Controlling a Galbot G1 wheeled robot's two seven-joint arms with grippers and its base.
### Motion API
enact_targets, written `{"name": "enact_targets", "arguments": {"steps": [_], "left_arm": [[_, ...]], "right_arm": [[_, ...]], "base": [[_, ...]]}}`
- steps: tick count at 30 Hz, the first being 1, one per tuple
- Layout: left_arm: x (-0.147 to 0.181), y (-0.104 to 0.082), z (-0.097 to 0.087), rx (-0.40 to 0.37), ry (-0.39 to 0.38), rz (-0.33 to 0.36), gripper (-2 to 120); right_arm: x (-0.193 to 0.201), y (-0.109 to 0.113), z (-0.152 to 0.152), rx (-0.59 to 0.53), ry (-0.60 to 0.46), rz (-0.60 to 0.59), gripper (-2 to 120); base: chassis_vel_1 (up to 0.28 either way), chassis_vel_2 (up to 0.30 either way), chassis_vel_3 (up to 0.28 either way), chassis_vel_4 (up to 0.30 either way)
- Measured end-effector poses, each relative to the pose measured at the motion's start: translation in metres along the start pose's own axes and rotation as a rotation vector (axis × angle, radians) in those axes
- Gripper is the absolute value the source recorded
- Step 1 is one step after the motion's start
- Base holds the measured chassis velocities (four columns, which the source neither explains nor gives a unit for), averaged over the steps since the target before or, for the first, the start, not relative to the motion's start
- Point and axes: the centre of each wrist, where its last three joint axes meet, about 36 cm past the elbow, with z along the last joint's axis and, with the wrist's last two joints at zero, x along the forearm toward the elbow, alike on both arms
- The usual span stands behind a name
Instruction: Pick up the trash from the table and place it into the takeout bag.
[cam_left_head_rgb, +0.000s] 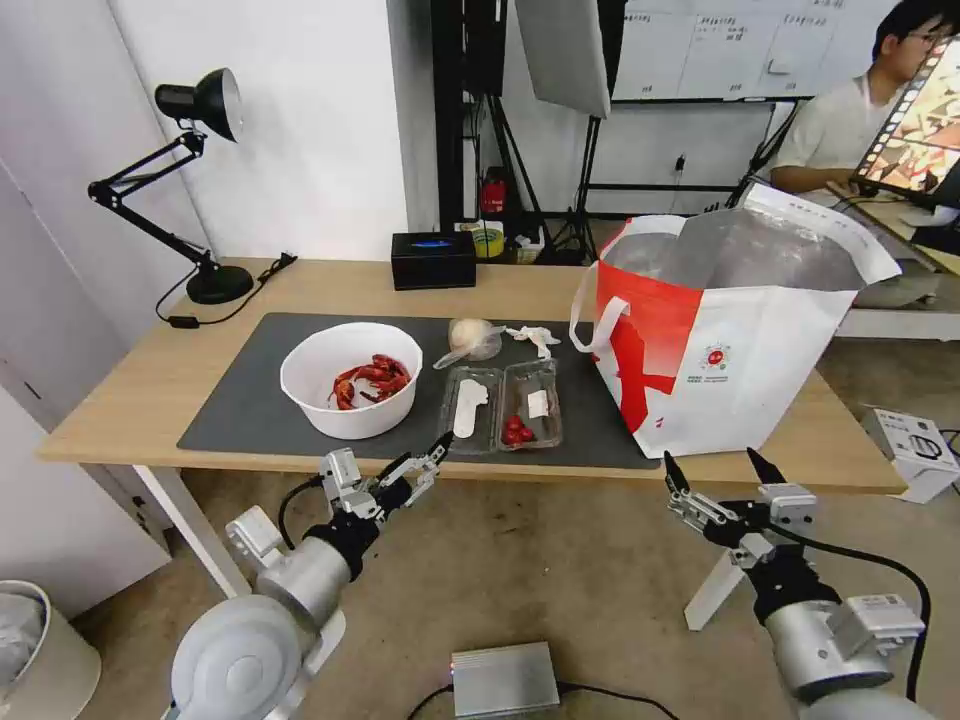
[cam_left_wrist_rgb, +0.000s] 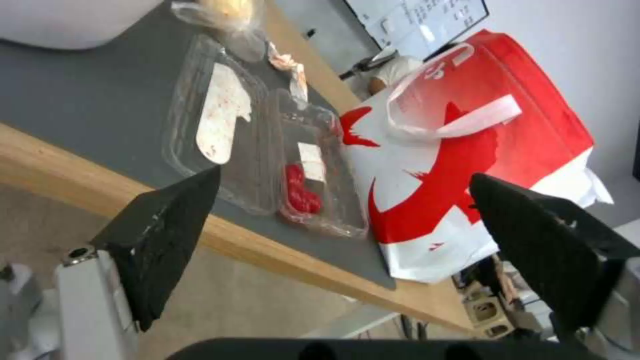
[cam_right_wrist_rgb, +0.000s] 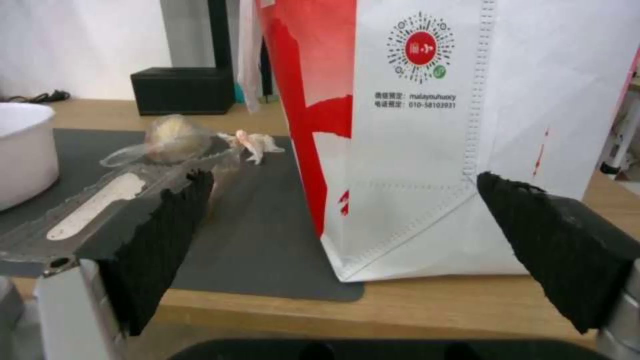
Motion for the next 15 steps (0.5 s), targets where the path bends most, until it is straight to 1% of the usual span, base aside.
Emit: {"name": "enact_targets", "arguments": {"steps": [7, 9, 15], "left_arm": [[-0.007, -0.005, 0.007, 0.033, 0.023, 0.001, 100], [-0.012, -0.007, 0.004, 0.055, 0.037, 0.000, 100], [-0.023, -0.008, 0.001, 0.078, 0.068, -0.011, 100]], "right_arm": [[-0.001, 0.000, 0.001, 0.000, 0.000, -0.001, 100], [-0.001, -0.001, 0.002, 0.000, 0.003, 0.001, 100], [-0.004, -0.003, 0.006, -0.001, 0.007, 0.007, 100]], "base": [[0.000, 0.000, 0.000, 0.000], [0.000, 0.000, 0.000, 0.000], [0.000, 0.000, 0.000, 0.000]]}}
